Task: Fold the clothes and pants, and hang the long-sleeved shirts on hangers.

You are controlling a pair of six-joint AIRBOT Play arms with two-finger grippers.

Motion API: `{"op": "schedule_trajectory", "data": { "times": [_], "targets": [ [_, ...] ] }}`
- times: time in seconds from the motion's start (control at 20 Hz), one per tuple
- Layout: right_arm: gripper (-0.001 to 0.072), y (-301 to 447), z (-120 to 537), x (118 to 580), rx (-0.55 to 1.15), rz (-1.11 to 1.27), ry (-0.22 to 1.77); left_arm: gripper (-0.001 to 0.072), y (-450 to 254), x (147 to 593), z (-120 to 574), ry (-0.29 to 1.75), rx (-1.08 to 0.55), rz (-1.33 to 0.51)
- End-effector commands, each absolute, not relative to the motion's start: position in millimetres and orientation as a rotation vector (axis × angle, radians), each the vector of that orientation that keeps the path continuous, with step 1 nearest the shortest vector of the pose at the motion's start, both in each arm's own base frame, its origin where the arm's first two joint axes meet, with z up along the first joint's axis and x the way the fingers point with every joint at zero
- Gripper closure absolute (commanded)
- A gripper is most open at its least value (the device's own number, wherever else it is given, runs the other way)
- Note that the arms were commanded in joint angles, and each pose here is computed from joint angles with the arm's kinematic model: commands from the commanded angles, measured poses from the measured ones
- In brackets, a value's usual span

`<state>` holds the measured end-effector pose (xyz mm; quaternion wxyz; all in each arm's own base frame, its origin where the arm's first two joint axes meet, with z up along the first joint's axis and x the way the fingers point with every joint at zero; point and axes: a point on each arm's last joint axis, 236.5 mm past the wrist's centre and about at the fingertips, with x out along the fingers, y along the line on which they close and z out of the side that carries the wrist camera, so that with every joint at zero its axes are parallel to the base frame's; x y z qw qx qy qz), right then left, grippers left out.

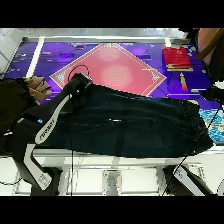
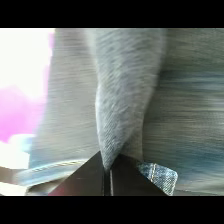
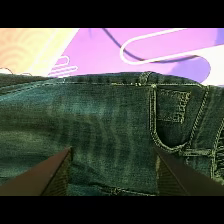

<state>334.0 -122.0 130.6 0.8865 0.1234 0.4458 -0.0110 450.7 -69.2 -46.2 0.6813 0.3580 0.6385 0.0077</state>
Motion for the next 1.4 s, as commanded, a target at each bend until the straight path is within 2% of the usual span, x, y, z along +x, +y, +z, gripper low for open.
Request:
{"op": "schedule_trajectory", "data": {
  "times": [0.0, 0.15, 0.3, 0.5, 0.55, 0.6, 0.65, 0.7, 0.9, 1.0, 1.2, 1.35],
  "targets": [
    [0.0157, -122.8, 130.9, 334.9, 0.255, -0.026, 0.923, 0.0694, -37.7, 502.8, 26.8, 1.198, 0.809, 0.140],
    [0.0157, -121.0, 136.7, 342.3, 0.279, -0.024, 0.885, 0.0694, 1.0, 541.8, 55.9, 1.085, 0.636, 0.181],
    [0.0158, -119.1, 145.8, 358.9, 0.323, -0.011, 0.811, 0.0694, 55.1, 551.9, 41.5, 1.107, 0.584, 0.253],
    [0.0158, -124.9, 124.9, 368.9, 0.411, -0.029, 0.848, 0.0692, 101.9, 579.8, 10.3, 1.057, 0.530, 0.293],
    [0.0158, -124.2, 117.5, 371.7, 0.433, -0.026, 0.865, 0.0648, 103.1, 588.3, 4.4, 1.031, 0.520, 0.289],
    [0.0158, -122.5, 109.1, 375.5, 0.450, -0.022, 0.884, 0.0356, 100.4, 597.6, 1.7, 0.995, 0.510, 0.280],
    [0.0158, -117.8, 101.8, 380.5, 0.455, -0.009, 0.900, 0.0110, 96.3, 605.9, 2.6, 0.955, 0.483, 0.279],
    [0.0158, -113.2, 96.8, 387.1, 0.451, 0.002, 0.904, 0.0080, 88.8, 614.2, 5.8, 0.913, 0.464, 0.266],
    [0.0158, -109.8, 89.5, 421.7, 0.378, -0.016, 0.844, 0.0081, 86.2, 623.5, 39.5, 0.852, 0.422, 0.290],
    [0.0159, -123.8, 65.3, 428.2, 0.351, -0.079, 0.884, 0.0082, 100.0, 615.6, 57.9, 0.867, 0.402, 0.337],
    [0.0158, -161.4, -21.4, 415.4, 0.488, -0.215, 1.071, 0.0082, 120.7, 582.9, 61.7, 0.990, 0.404, 0.395],
    [0.0158, -171.2, -66.6, 415.1, 0.508, -0.236, 1.137, 0.0082, 121.5, 566.5, 55.1, 1.061, 0.376, 0.408]
  ]
}}
